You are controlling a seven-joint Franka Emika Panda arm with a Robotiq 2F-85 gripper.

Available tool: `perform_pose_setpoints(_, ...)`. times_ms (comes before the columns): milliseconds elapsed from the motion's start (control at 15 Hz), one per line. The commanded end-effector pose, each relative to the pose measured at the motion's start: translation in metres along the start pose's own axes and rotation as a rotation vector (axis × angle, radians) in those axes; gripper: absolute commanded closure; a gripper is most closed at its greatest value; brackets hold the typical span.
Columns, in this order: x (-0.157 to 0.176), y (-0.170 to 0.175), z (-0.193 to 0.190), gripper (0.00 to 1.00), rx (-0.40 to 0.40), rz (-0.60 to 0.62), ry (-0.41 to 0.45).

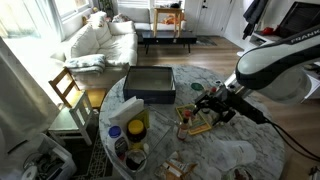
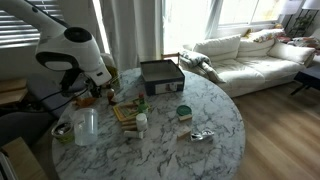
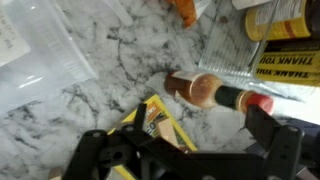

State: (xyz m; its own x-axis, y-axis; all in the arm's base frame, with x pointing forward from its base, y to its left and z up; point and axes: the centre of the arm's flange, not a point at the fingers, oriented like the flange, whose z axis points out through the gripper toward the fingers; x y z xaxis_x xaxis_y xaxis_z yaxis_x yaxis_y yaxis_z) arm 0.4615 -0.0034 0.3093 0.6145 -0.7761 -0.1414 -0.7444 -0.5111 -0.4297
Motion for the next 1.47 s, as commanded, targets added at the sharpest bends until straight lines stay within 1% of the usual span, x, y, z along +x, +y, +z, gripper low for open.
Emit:
perform_pose_setpoints(0,0.017,0.046,-0.037,0.00,-0.082,0.166,0.027)
perform_pose_setpoints(200,0.029,0.089,-0.054,0.00,-0.140,0.309,0.036)
perform_pose_setpoints(267,0.032,0.103,-0.059,0.00,-0.156,0.348,0.027)
perform_pose_setpoints(400,0.034,0.134,-0.062,0.00,-0.171,0.419,0.008)
perform_pose_setpoints(533,0.031,0.158,-0.065,0.00,-0.150,0.455,-0.046)
perform_pose_setpoints(600,0.044,0.136,-0.050,0.00,-0.156,0.423,-0.014)
perform_pose_setpoints(733,0.041,0.150,-0.055,0.00,-0.152,0.453,-0.033)
perform_pose_setpoints(933,0.039,0.151,-0.057,0.00,-0.149,0.453,-0.036)
perform_pose_setpoints(1000,0.040,0.157,-0.054,0.00,-0.168,0.484,-0.033)
perform_pose_setpoints(1267,0.036,0.181,-0.040,0.00,-0.225,0.626,-0.074)
perform_pose_setpoints(1400,0.034,0.191,-0.032,0.00,-0.236,0.692,-0.090)
